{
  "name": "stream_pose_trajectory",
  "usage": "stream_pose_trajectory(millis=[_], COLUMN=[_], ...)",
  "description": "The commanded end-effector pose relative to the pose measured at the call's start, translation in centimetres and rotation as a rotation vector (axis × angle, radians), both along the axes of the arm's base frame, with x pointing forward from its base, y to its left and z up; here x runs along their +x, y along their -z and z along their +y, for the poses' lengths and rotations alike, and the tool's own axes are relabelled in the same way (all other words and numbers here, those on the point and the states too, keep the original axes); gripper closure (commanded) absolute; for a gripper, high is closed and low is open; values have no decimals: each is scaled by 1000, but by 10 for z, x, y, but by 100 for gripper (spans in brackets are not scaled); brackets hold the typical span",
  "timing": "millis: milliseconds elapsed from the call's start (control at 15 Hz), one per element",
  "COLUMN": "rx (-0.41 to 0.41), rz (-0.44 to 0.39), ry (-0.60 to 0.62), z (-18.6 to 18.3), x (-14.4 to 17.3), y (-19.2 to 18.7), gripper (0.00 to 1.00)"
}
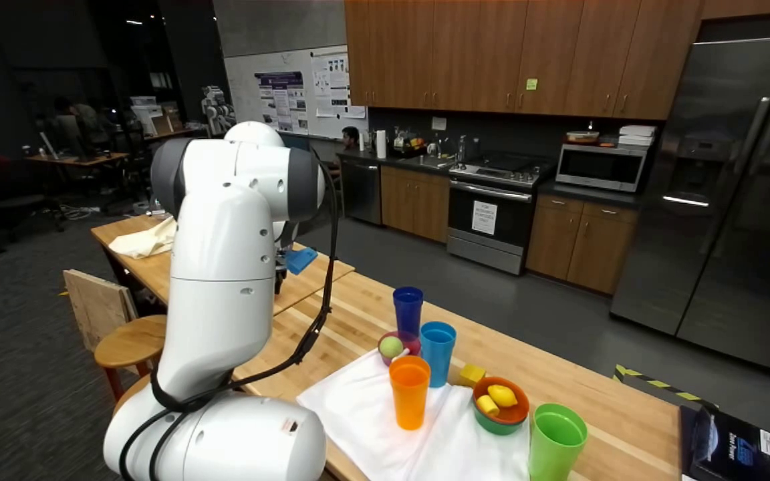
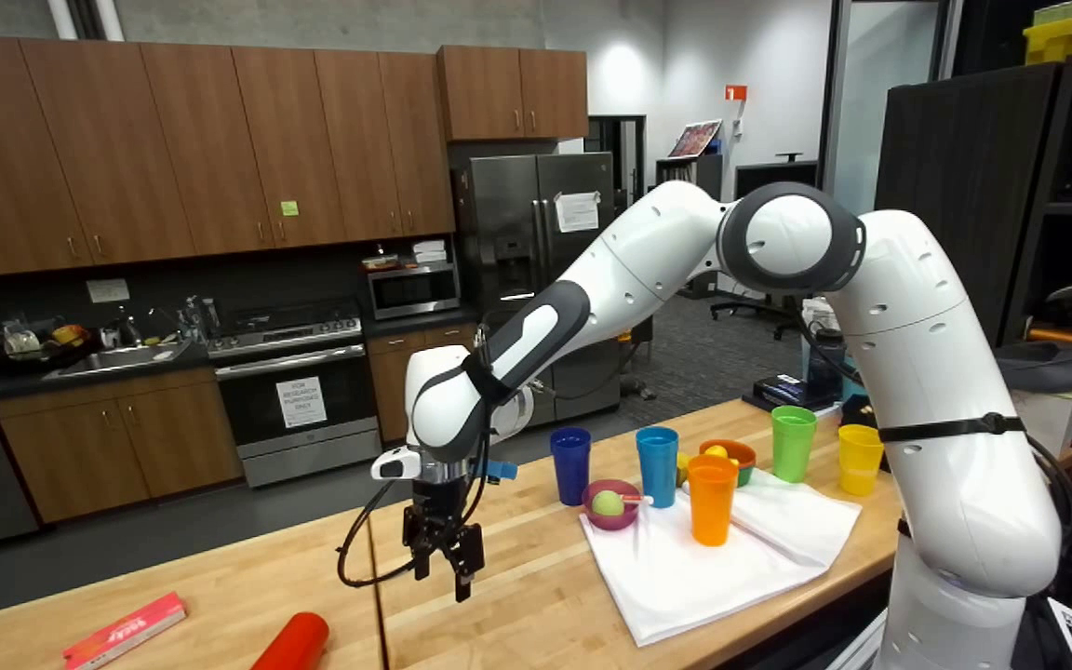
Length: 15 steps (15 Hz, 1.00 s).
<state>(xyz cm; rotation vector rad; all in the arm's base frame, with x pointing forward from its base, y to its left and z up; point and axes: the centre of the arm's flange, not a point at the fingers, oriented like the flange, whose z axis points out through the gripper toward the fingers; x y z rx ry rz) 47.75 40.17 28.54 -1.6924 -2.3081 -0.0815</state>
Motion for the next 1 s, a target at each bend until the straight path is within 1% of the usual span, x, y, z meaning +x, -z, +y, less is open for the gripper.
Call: stream_pose_trajectory(millis=[0,200,400,533,733,933], rx=[11,12,38,68,116,161], rz=[-10,-42,-73,-114,-182,-232], ry=[-13,-209,-368,-464,-588,-656], z=[-12,-19,-22,-19,-12,-7], x=[-5,-17,-24,-26,-26,-25], y=[0,4,8,9,10,9], gripper=[0,0,0,0,0,0])
